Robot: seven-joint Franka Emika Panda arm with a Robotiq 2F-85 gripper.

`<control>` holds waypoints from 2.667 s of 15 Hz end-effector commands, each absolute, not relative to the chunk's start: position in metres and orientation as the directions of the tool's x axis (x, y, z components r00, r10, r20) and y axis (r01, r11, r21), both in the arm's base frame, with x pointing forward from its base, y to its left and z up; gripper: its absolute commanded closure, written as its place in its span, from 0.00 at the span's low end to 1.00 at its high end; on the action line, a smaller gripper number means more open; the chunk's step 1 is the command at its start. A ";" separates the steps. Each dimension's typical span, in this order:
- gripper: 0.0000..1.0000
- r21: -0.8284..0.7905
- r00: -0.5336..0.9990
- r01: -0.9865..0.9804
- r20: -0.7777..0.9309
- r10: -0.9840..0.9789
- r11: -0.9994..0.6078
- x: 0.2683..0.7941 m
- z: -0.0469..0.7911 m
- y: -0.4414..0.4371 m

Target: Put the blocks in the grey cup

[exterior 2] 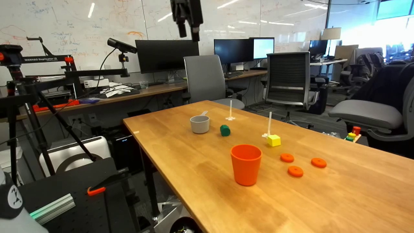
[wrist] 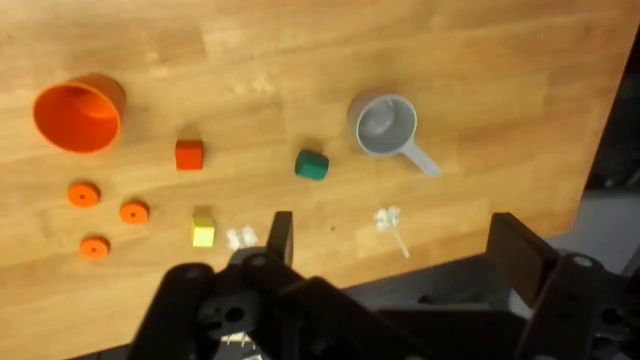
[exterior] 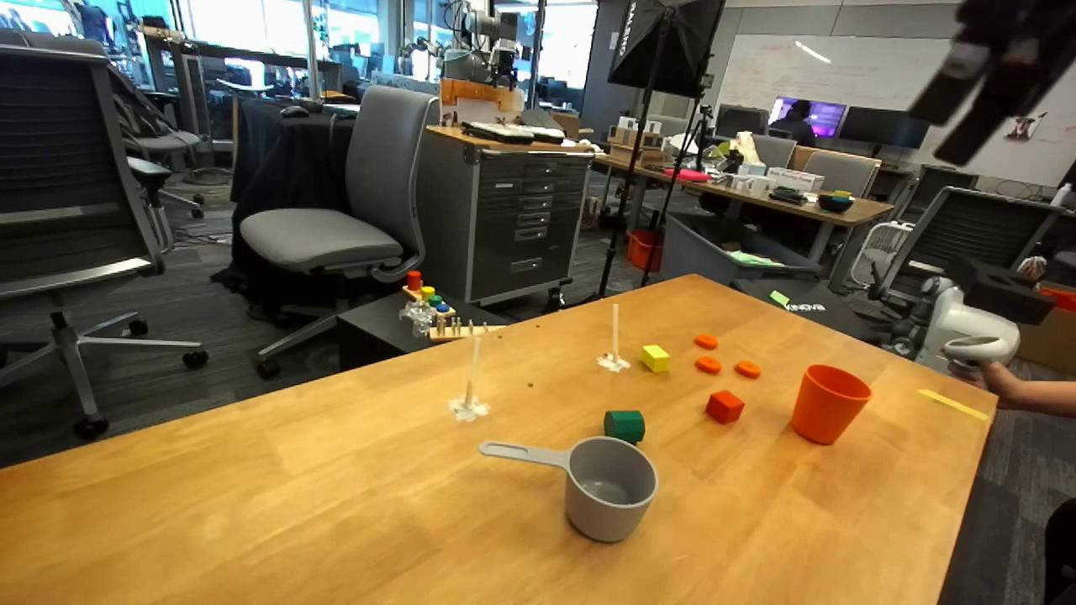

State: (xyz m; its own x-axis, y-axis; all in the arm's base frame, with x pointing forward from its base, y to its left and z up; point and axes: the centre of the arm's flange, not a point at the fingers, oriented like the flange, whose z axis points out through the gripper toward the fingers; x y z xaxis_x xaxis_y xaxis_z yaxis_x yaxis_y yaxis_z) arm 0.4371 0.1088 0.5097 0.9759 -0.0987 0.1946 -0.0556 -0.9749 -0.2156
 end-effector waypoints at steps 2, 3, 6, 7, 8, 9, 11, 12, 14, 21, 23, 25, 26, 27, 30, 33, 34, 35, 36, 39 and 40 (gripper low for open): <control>0.00 -0.234 0.923 -0.241 0.245 -0.297 -0.942 0.537 0.515 0.077; 0.00 -0.214 0.912 -0.293 0.231 -0.340 -0.932 0.549 0.499 0.063; 0.00 -0.132 0.875 -0.443 0.153 -0.460 -0.887 0.574 0.435 0.016; 0.00 -0.107 0.860 -0.487 0.112 -0.498 -0.867 0.578 0.414 0.004; 0.00 -0.084 0.843 -0.528 0.070 -0.534 -0.845 0.580 0.390 -0.008; 0.00 -0.066 0.827 -0.558 0.039 -0.561 -0.827 0.584 0.375 -0.013; 0.00 -0.037 0.801 -0.598 0.003 -0.599 -0.801 0.587 0.357 -0.013; 0.00 -0.058 0.828 -0.559 0.021 -0.561 -0.827 0.566 0.353 -0.020; 0.00 -0.048 0.814 -0.580 0.003 -0.580 -0.814 0.574 0.340 -0.019; 0.00 -0.006 0.840 -0.542 -0.016 -0.542 -0.840 0.603 0.318 0.007; 0.00 0.019 0.861 -0.506 -0.048 -0.506 -0.862 0.611 0.304 0.022; 0.00 0.052 0.874 -0.479 -0.070 -0.481 -0.876 0.618 0.287 0.035; 0.00 0.079 0.878 -0.467 -0.075 -0.473 -0.880 0.621 0.278 0.039; 0.00 0.103 0.880 -0.460 -0.079 -0.469 -0.882 0.625 0.269 0.040; 0.00 0.165 0.877 -0.453 -0.099 -0.471 -0.876 0.631 0.241 0.030; 0.00 0.214 0.858 -0.468 -0.122 -0.499 -0.857 0.635 0.211 0.009; 0.00 0.222 0.850 -0.476 -0.134 -0.510 -0.851 0.636 0.202 0.003; 0.00 0.227 0.844 -0.482 -0.138 -0.518 -0.846 0.638 0.194 -0.002; 0.00 0.229 0.841 -0.484 -0.143 -0.521 -0.845 0.639 0.188 -0.004; 0.00 0.222 0.841 -0.483 -0.153 -0.519 -0.847 0.644 0.177 -0.001; 0.00 0.219 0.842 -0.482 -0.150 -0.518 -0.848 0.647 0.176 0.001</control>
